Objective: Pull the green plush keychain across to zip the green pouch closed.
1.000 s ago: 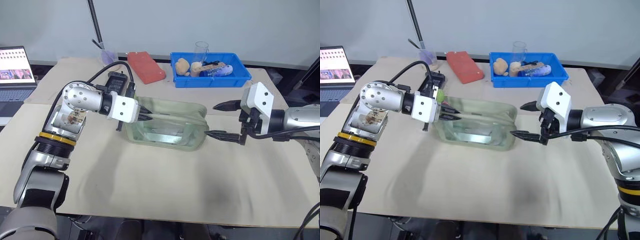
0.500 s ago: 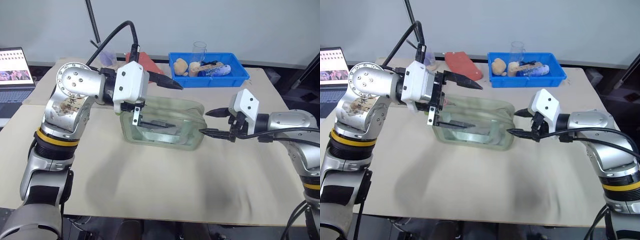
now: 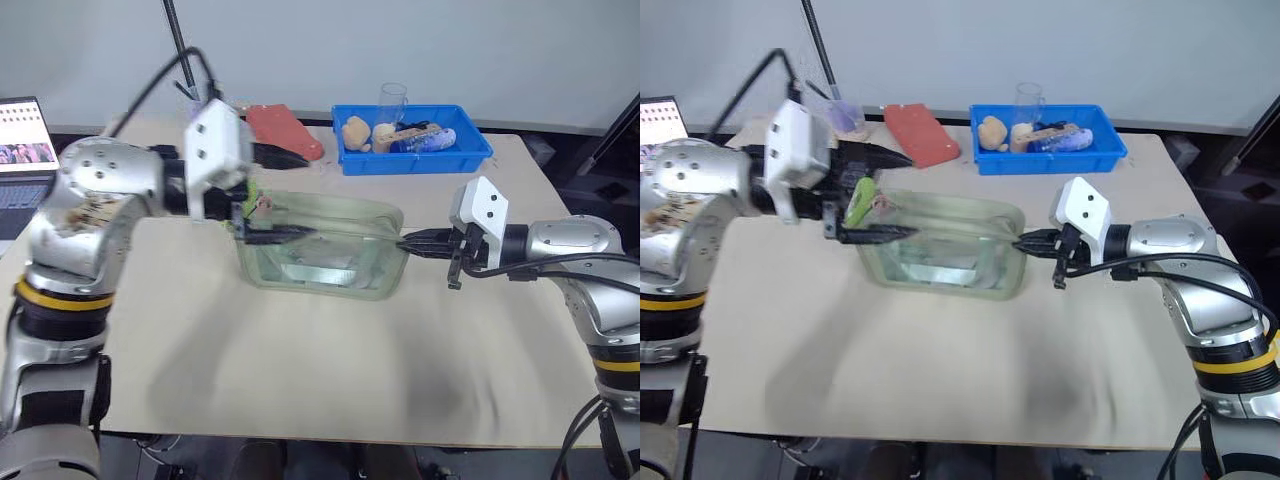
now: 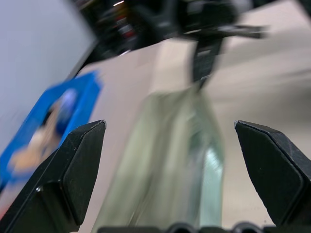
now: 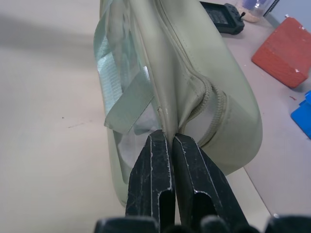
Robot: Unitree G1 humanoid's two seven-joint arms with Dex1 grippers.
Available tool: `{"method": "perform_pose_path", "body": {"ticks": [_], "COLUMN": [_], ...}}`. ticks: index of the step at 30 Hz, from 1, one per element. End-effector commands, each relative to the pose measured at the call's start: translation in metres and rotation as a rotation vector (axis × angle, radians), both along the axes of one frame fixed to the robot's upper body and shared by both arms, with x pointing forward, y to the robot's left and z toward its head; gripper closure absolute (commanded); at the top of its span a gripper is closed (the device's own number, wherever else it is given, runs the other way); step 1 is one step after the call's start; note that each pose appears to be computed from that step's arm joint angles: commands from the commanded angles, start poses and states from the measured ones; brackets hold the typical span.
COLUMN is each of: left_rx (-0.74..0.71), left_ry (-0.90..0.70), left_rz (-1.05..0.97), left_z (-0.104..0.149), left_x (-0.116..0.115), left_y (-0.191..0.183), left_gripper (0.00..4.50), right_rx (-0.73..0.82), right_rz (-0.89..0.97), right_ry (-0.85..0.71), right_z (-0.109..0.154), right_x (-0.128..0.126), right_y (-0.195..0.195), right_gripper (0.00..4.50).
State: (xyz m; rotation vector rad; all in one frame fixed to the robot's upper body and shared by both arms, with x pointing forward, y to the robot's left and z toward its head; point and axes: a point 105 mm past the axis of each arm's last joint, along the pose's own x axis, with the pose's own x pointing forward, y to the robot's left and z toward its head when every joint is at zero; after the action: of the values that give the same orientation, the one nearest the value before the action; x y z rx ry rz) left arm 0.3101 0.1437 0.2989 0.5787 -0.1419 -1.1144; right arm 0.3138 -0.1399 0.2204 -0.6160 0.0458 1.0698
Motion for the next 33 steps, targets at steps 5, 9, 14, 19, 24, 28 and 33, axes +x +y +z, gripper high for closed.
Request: {"method": "perform_pose_path", "body": {"ticks": [5,9,14,19,24,28,33], "left_rx": [-0.115,-0.134,-0.137,-0.122,-0.118,-0.146,-0.139], "left_ry": [0.071,0.076,0.093,0.097,0.099,0.117,0.114], "left_rz": [0.265,0.321,0.332,0.345,0.342,0.335,0.329], "left_z": [-0.014,-0.026,-0.043,-0.055,-0.058,-0.06,-0.06], "left_x": [0.015,0.025,0.033,0.044,0.049,0.051,0.052], "left_y": [0.062,0.07,0.068,0.067,0.066,0.065,0.064], "left_gripper": [0.0,0.0,0.0,0.0,0.0,0.0,0.0], "right_rx": [0.001,0.002,0.0,-0.001,-0.006,-0.005,-0.007], "right_rz": [0.028,0.031,0.034,0.034,0.033,0.031,0.027], "right_ry": [-0.062,-0.062,-0.057,-0.055,-0.055,-0.056,-0.06], "right_z": [0.014,0.014,0.014,0.014,0.014,0.015,0.015], "right_x": [0.0,0.0,-0.001,-0.001,-0.002,-0.002,-0.001], "right_y": [0.002,0.002,0.002,0.001,0.0,0.0,-0.001], "right_gripper": [4.45,4.45,4.45,4.45,4.45,4.45,4.45]}}
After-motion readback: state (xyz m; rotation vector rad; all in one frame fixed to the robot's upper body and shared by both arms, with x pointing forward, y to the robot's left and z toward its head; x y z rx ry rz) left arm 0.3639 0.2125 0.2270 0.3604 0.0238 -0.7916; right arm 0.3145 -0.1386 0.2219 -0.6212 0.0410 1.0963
